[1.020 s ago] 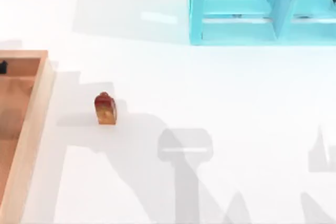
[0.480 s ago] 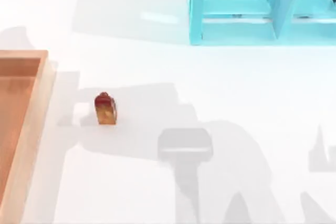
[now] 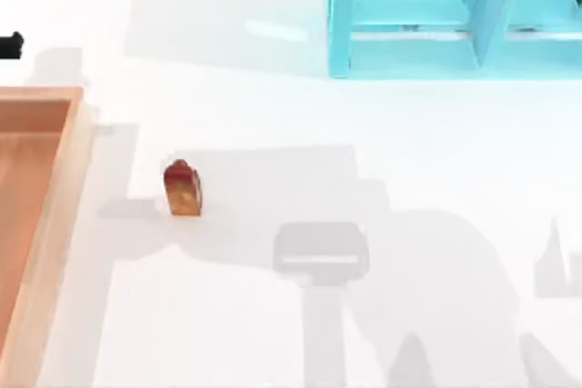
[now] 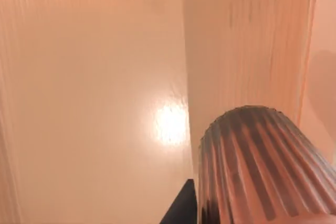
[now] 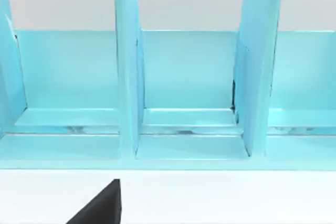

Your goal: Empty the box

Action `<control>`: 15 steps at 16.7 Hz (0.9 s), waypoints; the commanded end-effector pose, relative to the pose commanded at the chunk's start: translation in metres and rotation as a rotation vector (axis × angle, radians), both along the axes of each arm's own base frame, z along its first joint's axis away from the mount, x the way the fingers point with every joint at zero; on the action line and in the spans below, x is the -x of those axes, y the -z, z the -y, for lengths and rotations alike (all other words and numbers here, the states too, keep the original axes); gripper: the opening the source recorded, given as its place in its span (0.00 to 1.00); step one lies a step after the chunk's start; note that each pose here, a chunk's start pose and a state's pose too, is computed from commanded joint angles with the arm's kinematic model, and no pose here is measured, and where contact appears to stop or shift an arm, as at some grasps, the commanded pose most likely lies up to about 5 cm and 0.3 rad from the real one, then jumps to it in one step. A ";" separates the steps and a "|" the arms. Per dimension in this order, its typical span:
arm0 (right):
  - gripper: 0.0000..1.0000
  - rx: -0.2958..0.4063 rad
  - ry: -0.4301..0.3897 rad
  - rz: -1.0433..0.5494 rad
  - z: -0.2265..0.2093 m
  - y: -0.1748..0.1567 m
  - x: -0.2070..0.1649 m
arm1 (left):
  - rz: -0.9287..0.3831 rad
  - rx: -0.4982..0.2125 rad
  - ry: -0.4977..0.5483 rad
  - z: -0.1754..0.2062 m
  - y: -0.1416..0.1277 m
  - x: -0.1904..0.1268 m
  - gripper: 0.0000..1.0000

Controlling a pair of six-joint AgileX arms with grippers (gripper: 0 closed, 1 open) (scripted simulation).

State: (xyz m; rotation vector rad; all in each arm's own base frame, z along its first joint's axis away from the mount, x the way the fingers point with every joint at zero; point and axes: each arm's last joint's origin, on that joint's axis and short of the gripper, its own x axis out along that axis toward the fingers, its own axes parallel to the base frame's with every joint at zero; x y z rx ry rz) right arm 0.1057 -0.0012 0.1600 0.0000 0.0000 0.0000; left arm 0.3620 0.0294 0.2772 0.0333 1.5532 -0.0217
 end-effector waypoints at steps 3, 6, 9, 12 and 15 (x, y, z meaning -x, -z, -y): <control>1.00 0.000 0.000 0.000 0.000 0.000 0.000 | 0.009 0.004 -0.004 0.063 0.018 0.009 0.00; 1.00 0.000 0.000 0.000 0.000 0.000 0.000 | -0.007 0.004 -0.002 0.133 0.045 0.037 0.00; 1.00 0.000 0.000 0.000 0.000 0.000 0.000 | -0.018 -0.003 0.000 0.174 0.069 0.068 0.00; 1.00 0.000 0.000 0.000 0.000 0.000 0.000 | -0.013 -0.003 0.001 0.188 0.077 0.082 0.00; 1.00 0.000 0.000 0.000 0.000 0.000 0.000 | -0.013 -0.003 0.001 0.188 0.077 0.082 0.00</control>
